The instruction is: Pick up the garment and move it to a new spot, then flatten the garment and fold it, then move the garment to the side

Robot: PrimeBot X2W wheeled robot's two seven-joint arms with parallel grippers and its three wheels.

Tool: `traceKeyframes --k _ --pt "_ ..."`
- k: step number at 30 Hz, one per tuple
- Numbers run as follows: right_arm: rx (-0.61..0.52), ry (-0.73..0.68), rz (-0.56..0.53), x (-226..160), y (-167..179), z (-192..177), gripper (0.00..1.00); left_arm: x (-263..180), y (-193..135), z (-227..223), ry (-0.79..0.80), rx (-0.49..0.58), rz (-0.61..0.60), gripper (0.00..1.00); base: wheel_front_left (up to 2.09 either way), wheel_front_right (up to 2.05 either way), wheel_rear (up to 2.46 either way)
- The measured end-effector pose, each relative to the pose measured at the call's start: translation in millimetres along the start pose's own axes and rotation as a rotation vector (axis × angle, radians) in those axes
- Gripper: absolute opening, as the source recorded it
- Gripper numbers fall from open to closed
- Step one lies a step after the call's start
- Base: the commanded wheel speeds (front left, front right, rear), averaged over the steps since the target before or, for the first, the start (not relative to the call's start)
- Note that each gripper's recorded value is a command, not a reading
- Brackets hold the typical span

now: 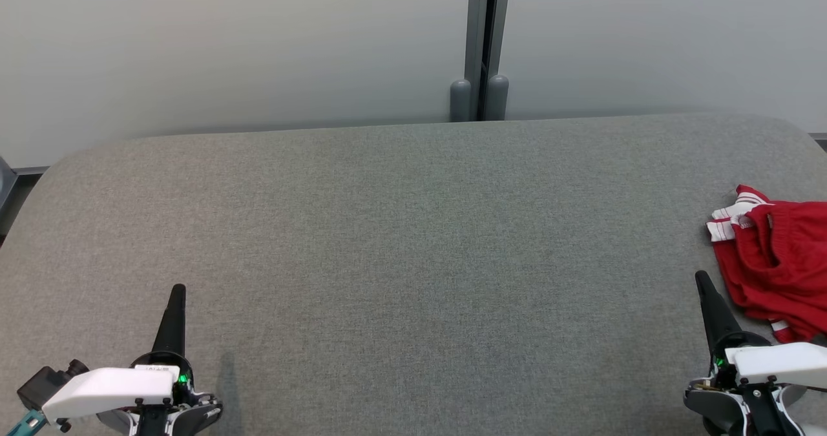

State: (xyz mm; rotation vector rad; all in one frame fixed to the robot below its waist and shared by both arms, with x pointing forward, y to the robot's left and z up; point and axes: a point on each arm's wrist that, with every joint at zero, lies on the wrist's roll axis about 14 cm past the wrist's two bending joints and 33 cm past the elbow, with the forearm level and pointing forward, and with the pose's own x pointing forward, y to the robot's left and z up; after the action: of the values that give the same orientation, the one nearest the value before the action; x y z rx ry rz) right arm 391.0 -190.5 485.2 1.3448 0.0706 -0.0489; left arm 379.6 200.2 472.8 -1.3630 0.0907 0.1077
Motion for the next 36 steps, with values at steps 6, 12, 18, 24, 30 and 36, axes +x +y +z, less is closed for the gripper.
traceKeyframes --k 6,12,18,24,30,36 --pt "0.049 -0.003 0.013 -1 3 2 0.00 1 -6 1 0.002 -0.047 -0.024 0.00 0.00 0.00 0.00" --pt "0.095 -0.005 0.030 -1 8 5 0.00 1 -12 2 0.004 -0.090 -0.044 0.00 0.00 0.00 0.00" --pt "0.140 -0.009 0.043 -2 11 7 0.00 2 -17 3 0.008 -0.128 -0.065 0.00 0.00 0.00 0.00" --pt "0.191 -0.011 0.061 -3 15 10 0.00 3 -24 4 0.012 -0.173 -0.091 0.00 0.00 0.00 0.00" --pt "0.229 -0.013 0.078 -3 20 13 0.00 3 -30 5 0.015 -0.209 -0.114 0.00 0.00 0.00 0.00" --pt "0.233 -0.014 0.079 -3 20 13 0.00 4 -31 5 0.014 -0.211 -0.119 0.00 0.00 0.00 0.00"
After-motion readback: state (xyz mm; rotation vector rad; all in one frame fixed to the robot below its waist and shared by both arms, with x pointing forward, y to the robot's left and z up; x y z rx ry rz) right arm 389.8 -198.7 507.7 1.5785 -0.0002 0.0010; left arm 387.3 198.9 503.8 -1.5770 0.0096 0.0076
